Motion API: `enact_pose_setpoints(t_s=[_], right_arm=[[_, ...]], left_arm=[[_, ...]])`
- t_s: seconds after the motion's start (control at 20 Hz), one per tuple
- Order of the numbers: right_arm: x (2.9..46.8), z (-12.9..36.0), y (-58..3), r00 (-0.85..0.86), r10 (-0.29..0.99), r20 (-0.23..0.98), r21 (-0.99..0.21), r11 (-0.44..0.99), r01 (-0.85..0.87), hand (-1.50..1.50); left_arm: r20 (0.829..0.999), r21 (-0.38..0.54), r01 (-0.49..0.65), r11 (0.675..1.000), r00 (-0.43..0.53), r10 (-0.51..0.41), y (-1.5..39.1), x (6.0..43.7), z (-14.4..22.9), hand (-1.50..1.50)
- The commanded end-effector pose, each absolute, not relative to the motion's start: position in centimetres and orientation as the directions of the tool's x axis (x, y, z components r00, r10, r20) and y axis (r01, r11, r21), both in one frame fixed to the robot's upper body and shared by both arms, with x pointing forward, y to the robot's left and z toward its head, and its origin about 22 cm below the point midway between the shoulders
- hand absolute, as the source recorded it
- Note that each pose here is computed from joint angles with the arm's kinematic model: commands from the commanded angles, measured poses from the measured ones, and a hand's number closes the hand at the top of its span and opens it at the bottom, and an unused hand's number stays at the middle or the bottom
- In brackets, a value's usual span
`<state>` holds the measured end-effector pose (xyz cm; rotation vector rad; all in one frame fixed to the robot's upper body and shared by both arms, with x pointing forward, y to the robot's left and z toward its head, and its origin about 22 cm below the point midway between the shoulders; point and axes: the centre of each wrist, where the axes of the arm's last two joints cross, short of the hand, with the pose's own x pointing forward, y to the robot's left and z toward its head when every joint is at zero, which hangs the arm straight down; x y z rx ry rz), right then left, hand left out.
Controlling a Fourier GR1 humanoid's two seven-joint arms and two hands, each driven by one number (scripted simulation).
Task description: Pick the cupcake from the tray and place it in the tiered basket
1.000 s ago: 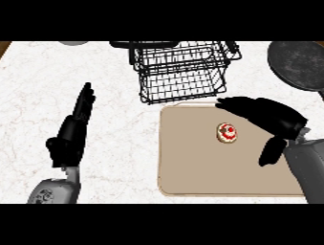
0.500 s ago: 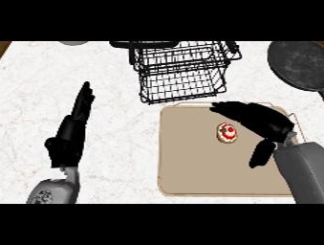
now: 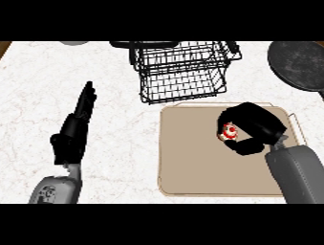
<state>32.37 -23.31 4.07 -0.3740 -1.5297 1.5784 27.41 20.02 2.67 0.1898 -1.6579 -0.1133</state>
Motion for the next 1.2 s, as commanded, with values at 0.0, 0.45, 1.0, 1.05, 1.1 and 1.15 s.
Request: enact_pose_setpoints(t_s=[0.0, 0.45, 1.0, 1.05, 1.1, 1.15], right_arm=[[31.7, 2.1, -23.0, -0.623, 0.731, 0.279, -0.949, 0.113, -0.293, 1.5], [31.2, 2.5, -12.1, -0.264, 0.965, -0.003, -0.953, -0.083, -0.293, 1.5], [28.9, 11.9, -2.9, 0.091, 0.985, -0.146, -0.985, -0.137, -0.102, 1.5], [28.7, 13.3, -2.3, 0.119, 0.983, -0.138, -0.989, -0.129, -0.077, 1.5], [28.7, 15.5, -1.8, 0.127, 0.983, -0.13, -0.991, -0.124, -0.056, 1.5], [28.2, 16.6, -1.2, 0.145, 0.983, -0.116, -0.993, -0.114, -0.023, 1.5]], left_arm=[[0.977, 0.186, -0.056, 0.981, -0.094, -0.19, 20.5, 28.8, 2.5, 0.0], [0.979, 0.184, -0.051, 0.982, -0.082, -0.187, 20.1, 27.5, 3.2, 0.0], [0.979, 0.182, -0.006, 0.983, -0.092, -0.182, 18.7, 27.7, 2.6, 0.0], [0.978, 0.184, -0.029, 0.983, -0.092, -0.185, 19.1, 28.0, 2.9, 0.0], [0.977, 0.192, -0.014, 0.981, -0.09, -0.193, 19.6, 28.3, 2.8, 0.0], [0.977, 0.192, -0.02, 0.981, -0.094, -0.193, 20.3, 28.4, 2.8, 0.0]])
